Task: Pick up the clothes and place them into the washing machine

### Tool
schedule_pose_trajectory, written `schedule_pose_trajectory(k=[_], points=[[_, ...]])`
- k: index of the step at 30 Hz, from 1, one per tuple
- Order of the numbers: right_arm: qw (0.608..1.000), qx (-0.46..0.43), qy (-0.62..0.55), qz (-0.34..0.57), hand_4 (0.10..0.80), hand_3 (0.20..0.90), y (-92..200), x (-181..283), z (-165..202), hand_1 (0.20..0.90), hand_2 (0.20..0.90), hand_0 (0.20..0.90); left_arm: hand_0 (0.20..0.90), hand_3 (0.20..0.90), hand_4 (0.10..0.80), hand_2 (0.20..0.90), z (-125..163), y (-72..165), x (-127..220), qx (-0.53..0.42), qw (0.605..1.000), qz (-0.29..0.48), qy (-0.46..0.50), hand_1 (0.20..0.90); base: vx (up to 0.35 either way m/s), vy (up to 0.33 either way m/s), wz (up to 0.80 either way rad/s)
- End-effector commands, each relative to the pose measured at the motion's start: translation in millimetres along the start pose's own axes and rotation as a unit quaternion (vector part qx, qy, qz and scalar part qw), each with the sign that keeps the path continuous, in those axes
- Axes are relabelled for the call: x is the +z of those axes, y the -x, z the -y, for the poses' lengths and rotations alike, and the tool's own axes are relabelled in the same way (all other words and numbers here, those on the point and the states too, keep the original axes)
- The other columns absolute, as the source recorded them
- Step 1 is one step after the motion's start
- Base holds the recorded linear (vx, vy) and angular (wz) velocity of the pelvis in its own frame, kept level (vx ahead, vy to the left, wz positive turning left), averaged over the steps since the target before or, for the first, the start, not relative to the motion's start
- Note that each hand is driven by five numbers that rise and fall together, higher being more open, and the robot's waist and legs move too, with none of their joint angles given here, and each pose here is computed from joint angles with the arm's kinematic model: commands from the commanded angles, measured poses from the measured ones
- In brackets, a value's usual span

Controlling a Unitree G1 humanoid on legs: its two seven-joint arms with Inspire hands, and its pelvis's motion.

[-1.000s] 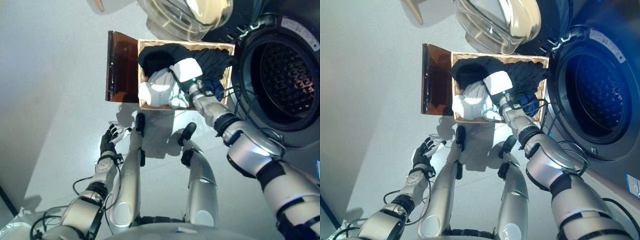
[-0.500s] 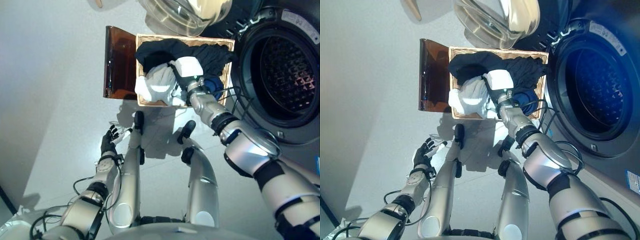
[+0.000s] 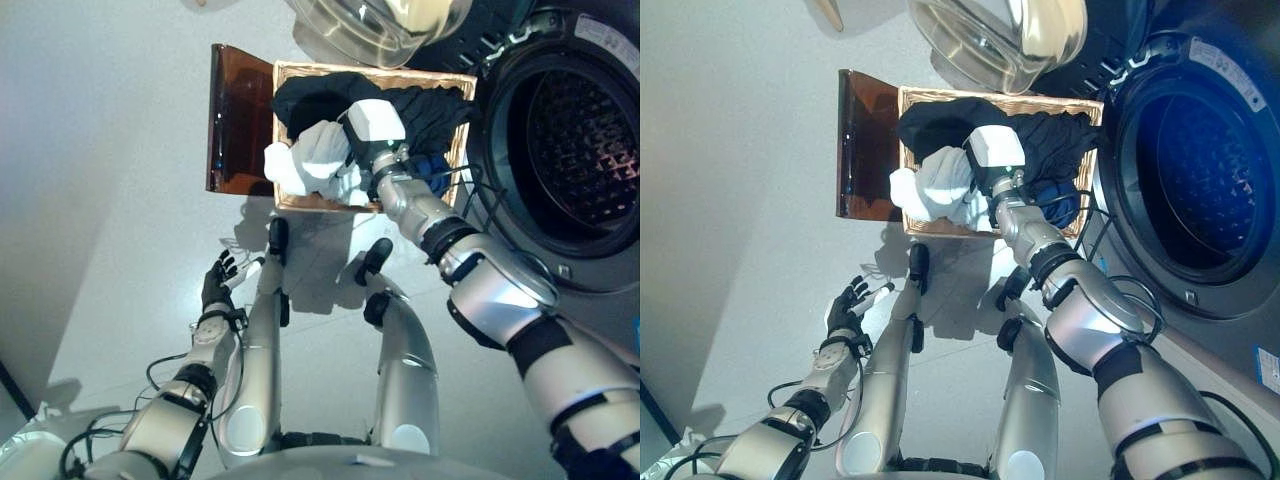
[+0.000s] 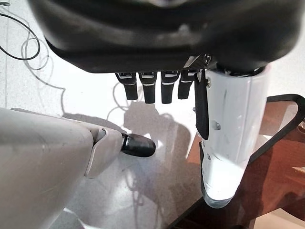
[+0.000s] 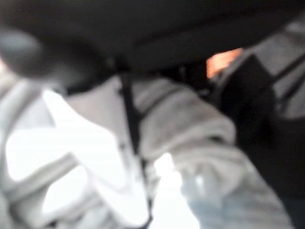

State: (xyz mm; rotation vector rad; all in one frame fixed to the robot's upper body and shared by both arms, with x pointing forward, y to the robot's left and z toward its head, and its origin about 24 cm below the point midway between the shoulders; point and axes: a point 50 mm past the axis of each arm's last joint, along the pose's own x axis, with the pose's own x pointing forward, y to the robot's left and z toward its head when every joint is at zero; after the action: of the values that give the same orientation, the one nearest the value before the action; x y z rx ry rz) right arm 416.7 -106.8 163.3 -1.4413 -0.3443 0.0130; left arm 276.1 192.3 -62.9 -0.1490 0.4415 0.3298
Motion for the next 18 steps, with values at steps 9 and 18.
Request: schedule_pose_trajectory(k=[9,18], points=[[0.996,-0.071,-0.059,-0.021,0.300,0.200,-6.2,-3.8,19.6,0.200,0.200,0.200,0.900,0.900,0.800,0.900,-16.2,4.9,-13.0,0.030,0.999,-0.008,-0.029,0.900,0.018,0.027,-0.07],[0.975,-0.133,-0.134,-0.116,0.300,0.200,13.7,-62.7,21.9,0.200,0.200,0.200,0.900,0.900,0.800,0.900,-12.1,6.9,-16.0,0.025,0.999,-0.009,-0.031,0.900,0.023,0.028,-0.07]])
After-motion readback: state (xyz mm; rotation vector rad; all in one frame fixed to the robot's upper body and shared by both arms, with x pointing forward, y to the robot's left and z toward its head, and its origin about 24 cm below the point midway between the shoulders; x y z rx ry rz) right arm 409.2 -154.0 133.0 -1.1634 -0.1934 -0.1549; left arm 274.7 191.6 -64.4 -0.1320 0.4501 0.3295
